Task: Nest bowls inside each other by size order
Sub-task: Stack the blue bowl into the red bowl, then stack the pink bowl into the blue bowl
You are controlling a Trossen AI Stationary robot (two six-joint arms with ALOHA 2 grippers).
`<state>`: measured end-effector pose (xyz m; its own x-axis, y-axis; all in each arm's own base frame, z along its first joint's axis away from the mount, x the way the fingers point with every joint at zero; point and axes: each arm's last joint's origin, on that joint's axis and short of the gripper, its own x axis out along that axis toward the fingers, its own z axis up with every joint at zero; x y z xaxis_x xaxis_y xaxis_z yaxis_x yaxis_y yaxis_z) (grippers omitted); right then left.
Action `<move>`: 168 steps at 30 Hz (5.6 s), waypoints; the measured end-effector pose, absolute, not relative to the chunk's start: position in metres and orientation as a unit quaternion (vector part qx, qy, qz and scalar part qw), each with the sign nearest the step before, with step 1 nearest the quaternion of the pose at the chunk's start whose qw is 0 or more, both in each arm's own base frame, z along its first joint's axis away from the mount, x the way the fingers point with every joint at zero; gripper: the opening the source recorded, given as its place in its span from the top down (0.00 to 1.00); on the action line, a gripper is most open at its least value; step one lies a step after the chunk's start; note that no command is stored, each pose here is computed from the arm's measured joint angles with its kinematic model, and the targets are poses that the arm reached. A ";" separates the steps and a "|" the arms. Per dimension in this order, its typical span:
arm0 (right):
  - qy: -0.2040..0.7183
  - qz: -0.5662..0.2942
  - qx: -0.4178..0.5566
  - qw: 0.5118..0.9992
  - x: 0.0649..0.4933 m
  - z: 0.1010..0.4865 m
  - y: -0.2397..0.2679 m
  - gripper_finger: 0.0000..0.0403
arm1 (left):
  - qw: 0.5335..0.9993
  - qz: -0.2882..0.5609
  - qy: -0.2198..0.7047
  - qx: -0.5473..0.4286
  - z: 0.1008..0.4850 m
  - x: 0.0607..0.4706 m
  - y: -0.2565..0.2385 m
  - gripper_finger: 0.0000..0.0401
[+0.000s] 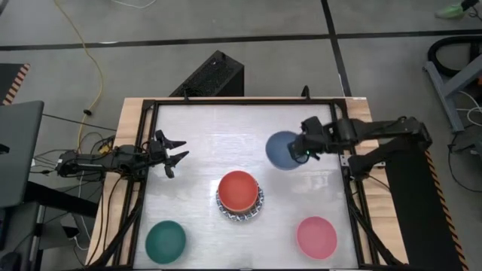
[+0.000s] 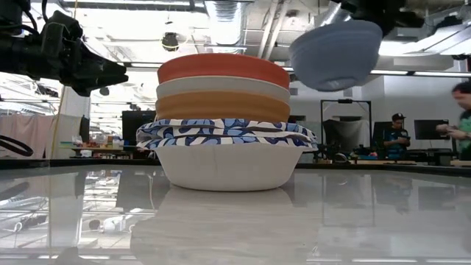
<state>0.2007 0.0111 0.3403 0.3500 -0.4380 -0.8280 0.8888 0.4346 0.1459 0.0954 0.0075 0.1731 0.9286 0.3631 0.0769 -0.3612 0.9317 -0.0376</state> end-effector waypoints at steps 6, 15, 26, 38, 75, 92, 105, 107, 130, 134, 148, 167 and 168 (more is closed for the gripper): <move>0.315 -0.359 0.328 0.815 0.227 0.325 0.033 0.97 | 0.982 0.184 -0.041 -0.011 0.173 0.095 0.007 0.54; 0.283 -0.266 0.300 0.871 0.282 0.312 0.047 0.97 | 0.982 0.185 -0.042 -0.011 0.173 0.095 0.007 0.54; 0.282 -0.211 0.299 0.887 0.303 0.301 0.063 0.97 | 0.982 0.185 -0.042 -0.011 0.173 0.095 0.008 0.54; 0.305 -0.182 0.248 0.901 0.310 0.288 0.082 0.98 | 0.982 0.185 -0.041 -0.011 0.173 0.095 0.008 0.54; 0.382 -0.178 0.194 0.886 0.354 0.274 0.058 0.99 | 0.983 0.184 -0.026 -0.008 0.171 0.097 0.007 0.54; 0.384 -0.181 0.206 0.881 0.354 0.274 0.059 0.91 | 0.983 0.184 -0.026 -0.008 0.171 0.098 0.007 0.54; 0.388 -0.172 0.203 0.883 0.353 0.274 0.064 0.87 | 0.983 0.184 -0.026 -0.008 0.171 0.098 0.007 0.54; 0.389 -0.169 0.204 0.882 0.353 0.273 0.065 0.87 | 0.982 0.184 -0.026 -0.008 0.171 0.098 0.007 0.54; 0.400 -0.138 0.160 0.892 0.352 0.274 0.066 0.75 | 0.983 0.184 -0.026 -0.008 0.171 0.098 0.007 0.54; 0.398 -0.142 0.156 0.893 0.352 0.274 0.065 0.61 | 0.982 0.184 -0.026 -0.008 0.171 0.098 0.007 0.54; 0.396 -0.147 0.165 0.892 0.351 0.289 0.057 0.50 | 0.983 0.184 -0.026 -0.008 0.171 0.098 0.007 0.54; 0.642 -0.229 0.230 0.695 0.274 0.311 0.111 0.63 | 0.983 0.184 -0.026 -0.008 0.171 0.098 0.007 0.54; 0.647 -0.242 0.231 0.686 0.268 0.311 0.117 0.63 | 0.983 0.184 -0.026 -0.008 0.171 0.098 0.007 0.54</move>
<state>0.2683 0.1170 0.3110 0.0469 -0.0332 -0.9983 0.6294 0.7770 0.0038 0.0975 0.0074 0.1708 0.9308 0.3624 0.0481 -0.3616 0.9320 -0.0248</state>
